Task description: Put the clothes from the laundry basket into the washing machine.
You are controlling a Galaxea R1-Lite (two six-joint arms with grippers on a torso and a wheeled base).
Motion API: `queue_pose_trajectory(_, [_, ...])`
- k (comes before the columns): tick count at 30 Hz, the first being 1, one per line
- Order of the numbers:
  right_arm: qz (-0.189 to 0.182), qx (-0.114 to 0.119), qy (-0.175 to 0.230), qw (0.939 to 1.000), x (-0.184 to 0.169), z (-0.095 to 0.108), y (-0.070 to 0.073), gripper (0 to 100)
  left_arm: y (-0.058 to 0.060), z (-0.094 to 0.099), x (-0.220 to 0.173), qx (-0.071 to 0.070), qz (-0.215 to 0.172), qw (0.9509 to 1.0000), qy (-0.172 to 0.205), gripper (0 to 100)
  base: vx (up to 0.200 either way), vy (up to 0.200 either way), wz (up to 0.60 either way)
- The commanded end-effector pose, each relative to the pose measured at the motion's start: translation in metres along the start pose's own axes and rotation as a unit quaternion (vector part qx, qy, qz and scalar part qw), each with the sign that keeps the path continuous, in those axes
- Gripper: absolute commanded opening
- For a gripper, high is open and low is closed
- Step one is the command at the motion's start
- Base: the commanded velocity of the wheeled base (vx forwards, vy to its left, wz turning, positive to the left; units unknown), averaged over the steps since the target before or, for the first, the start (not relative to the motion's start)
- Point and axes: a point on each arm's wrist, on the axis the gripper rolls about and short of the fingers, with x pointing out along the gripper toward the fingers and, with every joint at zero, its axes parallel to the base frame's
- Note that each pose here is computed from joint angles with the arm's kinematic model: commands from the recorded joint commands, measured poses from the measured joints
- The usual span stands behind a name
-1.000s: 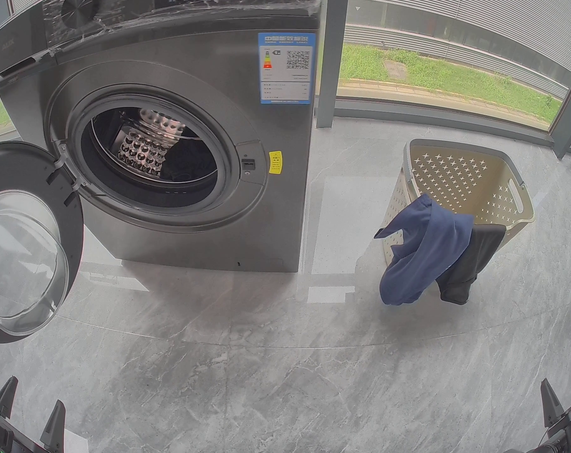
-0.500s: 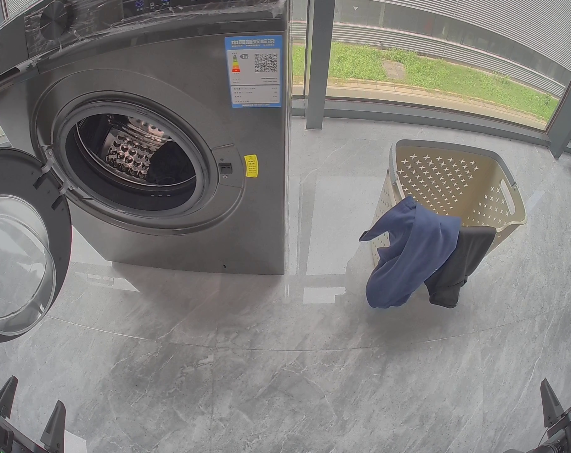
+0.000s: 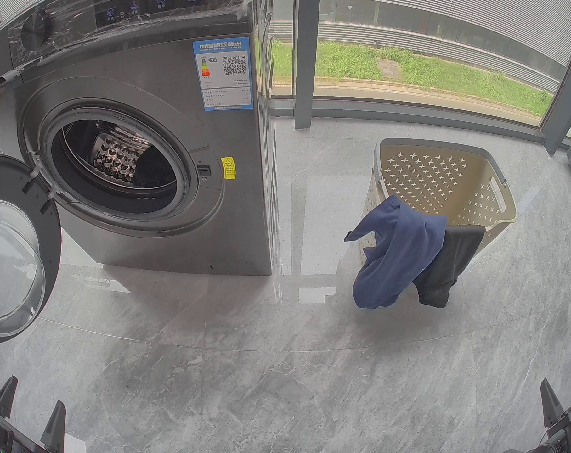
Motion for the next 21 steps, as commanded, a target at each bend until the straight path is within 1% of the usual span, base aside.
queue_pose_trajectory(1, [0.000,0.000,0.001,1.0000,0.0002,-0.0052,0.0001,100,0.0001,-0.0052,0.0004,0.001,0.000,1.0000,0.003,100,0.000,-0.200,0.00])
queue_pose_trajectory(8, [0.000,0.000,0.001,1.0000,0.0002,-0.0052,0.0001,100,0.0001,-0.0052,0.0004,-0.001,-0.001,1.0000,0.003,100,0.000,-0.200,0.00])
queue_pose_trajectory(10, [0.000,-0.001,0.002,1.0000,0.0002,-0.0054,0.0001,100,0.0001,-0.0052,0.0004,-0.002,-0.001,1.0000,0.003,100,0.000,0.000,0.00])
queue_pose_trajectory(16, [0.000,0.000,0.001,1.0000,0.0002,-0.0052,0.0001,100,0.0000,-0.0052,0.0004,-0.002,-0.001,1.0000,0.003,100,0.000,0.000,-0.60])
queue_pose_trajectory(17, [0.000,0.000,0.001,1.0000,0.0002,-0.0052,0.0001,100,0.0000,-0.0052,0.0004,-0.002,-0.001,1.0000,0.003,100,0.000,0.000,0.00])
queue_pose_trajectory(21, [0.000,0.000,0.001,1.0000,0.0002,-0.0052,0.0001,100,0.0001,-0.0052,0.0004,-0.002,-0.001,1.0000,0.003,100,0.000,-0.200,0.00])
